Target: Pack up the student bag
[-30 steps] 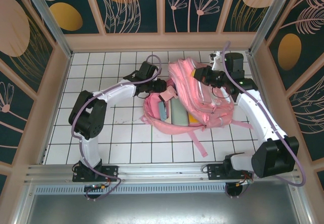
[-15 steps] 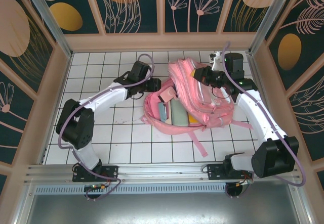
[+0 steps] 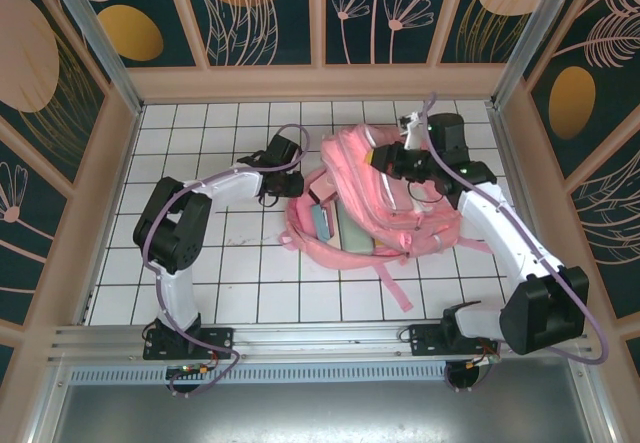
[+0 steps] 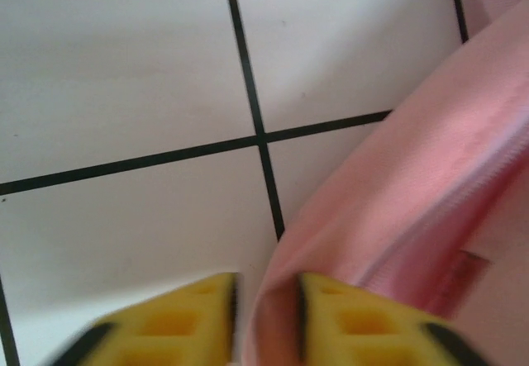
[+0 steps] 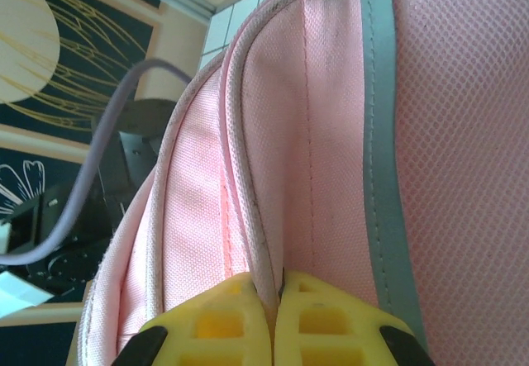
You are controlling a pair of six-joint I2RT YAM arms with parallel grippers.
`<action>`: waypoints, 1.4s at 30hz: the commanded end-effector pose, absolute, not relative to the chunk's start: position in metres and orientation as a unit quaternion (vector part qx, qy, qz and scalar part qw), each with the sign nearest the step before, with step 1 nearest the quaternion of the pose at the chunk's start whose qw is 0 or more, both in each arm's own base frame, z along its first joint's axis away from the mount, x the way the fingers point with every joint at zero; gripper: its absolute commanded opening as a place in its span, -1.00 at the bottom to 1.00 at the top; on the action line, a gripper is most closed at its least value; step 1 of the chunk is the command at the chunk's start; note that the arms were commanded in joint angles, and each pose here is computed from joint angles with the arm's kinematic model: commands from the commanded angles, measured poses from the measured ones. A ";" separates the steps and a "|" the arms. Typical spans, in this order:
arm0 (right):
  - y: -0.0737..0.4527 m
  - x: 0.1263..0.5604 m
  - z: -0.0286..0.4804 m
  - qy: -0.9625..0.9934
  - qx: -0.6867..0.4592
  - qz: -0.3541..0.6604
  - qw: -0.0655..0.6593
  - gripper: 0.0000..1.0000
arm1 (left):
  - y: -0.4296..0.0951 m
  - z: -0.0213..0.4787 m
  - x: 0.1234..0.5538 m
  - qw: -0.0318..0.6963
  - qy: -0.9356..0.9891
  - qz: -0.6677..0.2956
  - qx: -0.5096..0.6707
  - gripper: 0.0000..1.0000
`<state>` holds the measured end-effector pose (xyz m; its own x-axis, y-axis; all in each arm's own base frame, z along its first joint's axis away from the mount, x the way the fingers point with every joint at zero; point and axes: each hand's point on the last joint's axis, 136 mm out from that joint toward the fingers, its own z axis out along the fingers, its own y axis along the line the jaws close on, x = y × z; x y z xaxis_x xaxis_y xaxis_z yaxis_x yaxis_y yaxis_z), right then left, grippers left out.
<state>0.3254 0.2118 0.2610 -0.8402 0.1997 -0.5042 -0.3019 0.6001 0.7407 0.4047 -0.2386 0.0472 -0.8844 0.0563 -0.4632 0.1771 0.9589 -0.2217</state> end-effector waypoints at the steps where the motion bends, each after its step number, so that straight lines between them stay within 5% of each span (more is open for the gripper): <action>1: 0.232 0.317 0.267 0.837 -0.069 0.455 0.295 -1.00 | -0.235 0.047 0.404 0.231 0.964 -0.119 0.064 -1.00; 11: 0.273 0.291 0.207 0.875 -0.096 0.413 0.233 -1.00 | -0.216 0.114 0.402 0.314 0.940 -0.129 0.024 -1.00; 16: 0.267 0.292 0.197 0.887 -0.089 0.392 0.229 -0.17 | -0.214 0.152 0.384 0.348 0.921 -0.173 0.022 -1.00; 21: 0.245 0.291 0.218 0.893 -0.063 0.347 0.280 0.26 | -0.210 0.158 0.370 0.350 0.917 -0.191 0.016 -1.00; 25: 0.216 0.274 0.213 0.903 -0.029 0.311 0.295 0.22 | -0.203 0.156 0.366 0.360 0.914 -0.186 0.002 -1.00; 35: 0.189 0.201 0.106 0.929 0.070 0.312 0.185 -0.07 | -0.168 0.157 0.374 0.395 0.911 -0.108 -0.048 -1.00; 42: 0.180 0.233 0.077 0.942 0.073 0.246 0.214 -0.22 | -0.152 0.155 0.354 0.399 0.911 -0.095 -0.054 -1.00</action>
